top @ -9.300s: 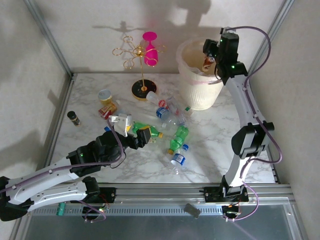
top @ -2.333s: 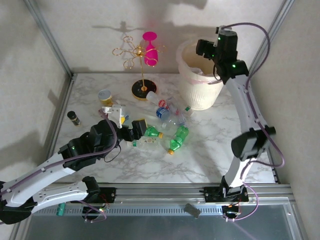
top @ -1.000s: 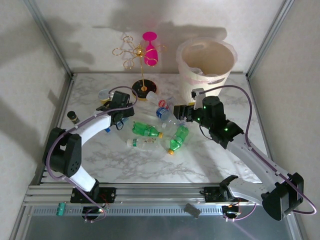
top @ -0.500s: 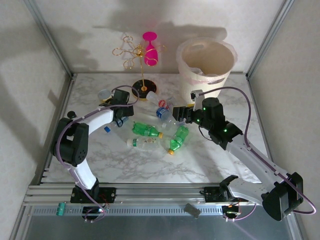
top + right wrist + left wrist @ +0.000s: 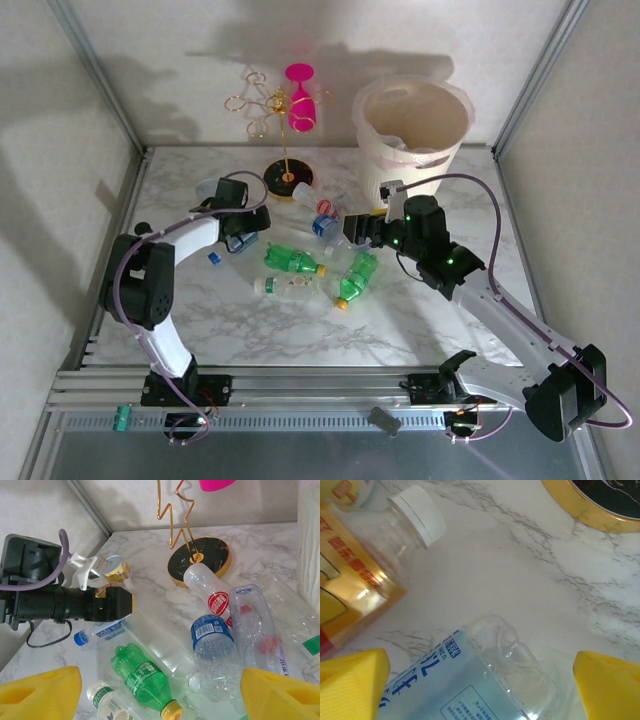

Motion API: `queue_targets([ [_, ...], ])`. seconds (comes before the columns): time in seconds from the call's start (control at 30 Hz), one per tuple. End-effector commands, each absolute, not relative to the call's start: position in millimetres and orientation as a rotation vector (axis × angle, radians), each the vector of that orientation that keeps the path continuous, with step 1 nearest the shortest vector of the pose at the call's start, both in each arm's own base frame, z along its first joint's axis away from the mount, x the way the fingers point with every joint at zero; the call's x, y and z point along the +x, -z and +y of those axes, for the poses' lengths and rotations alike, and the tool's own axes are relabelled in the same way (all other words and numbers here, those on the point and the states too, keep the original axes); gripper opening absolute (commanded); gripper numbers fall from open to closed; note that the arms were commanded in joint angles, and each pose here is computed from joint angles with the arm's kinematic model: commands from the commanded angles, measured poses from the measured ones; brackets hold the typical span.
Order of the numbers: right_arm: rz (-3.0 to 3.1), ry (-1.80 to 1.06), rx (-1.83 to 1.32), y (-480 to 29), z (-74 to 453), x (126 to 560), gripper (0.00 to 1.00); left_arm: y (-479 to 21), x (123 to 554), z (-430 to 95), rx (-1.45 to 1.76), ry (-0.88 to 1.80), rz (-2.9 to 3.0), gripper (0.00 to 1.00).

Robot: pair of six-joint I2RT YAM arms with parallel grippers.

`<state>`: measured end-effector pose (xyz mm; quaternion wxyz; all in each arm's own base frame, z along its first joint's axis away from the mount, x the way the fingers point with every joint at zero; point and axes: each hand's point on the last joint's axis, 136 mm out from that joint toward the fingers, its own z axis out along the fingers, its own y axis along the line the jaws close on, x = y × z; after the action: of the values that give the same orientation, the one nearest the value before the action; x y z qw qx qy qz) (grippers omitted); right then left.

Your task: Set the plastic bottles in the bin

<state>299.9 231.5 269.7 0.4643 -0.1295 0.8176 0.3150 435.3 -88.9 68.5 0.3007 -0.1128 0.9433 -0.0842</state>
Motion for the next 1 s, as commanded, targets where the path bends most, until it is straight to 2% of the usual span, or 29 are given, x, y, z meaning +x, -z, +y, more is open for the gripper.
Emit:
queue_targets([
  [0.0, 1.996, -0.788, -0.329, -274, 235, 297, 0.83, -73, 421, -93, -0.368, 0.327, 2.513, 0.94],
  [0.4, 1.991, -0.800, -0.322, -278, 237, 294, 0.83, -83, 395, -95, -0.464, 0.477, 2.508, 0.90],
  [0.67, 1.993, -0.814, -0.318, -276, 239, 292, 0.83, -74, 386, -80, -0.455, 0.361, 2.517, 0.78],
  [0.97, 2.001, -0.807, -0.320, -272, 241, 293, 0.84, -43, 379, -59, -0.459, 0.166, 2.569, 0.77],
])
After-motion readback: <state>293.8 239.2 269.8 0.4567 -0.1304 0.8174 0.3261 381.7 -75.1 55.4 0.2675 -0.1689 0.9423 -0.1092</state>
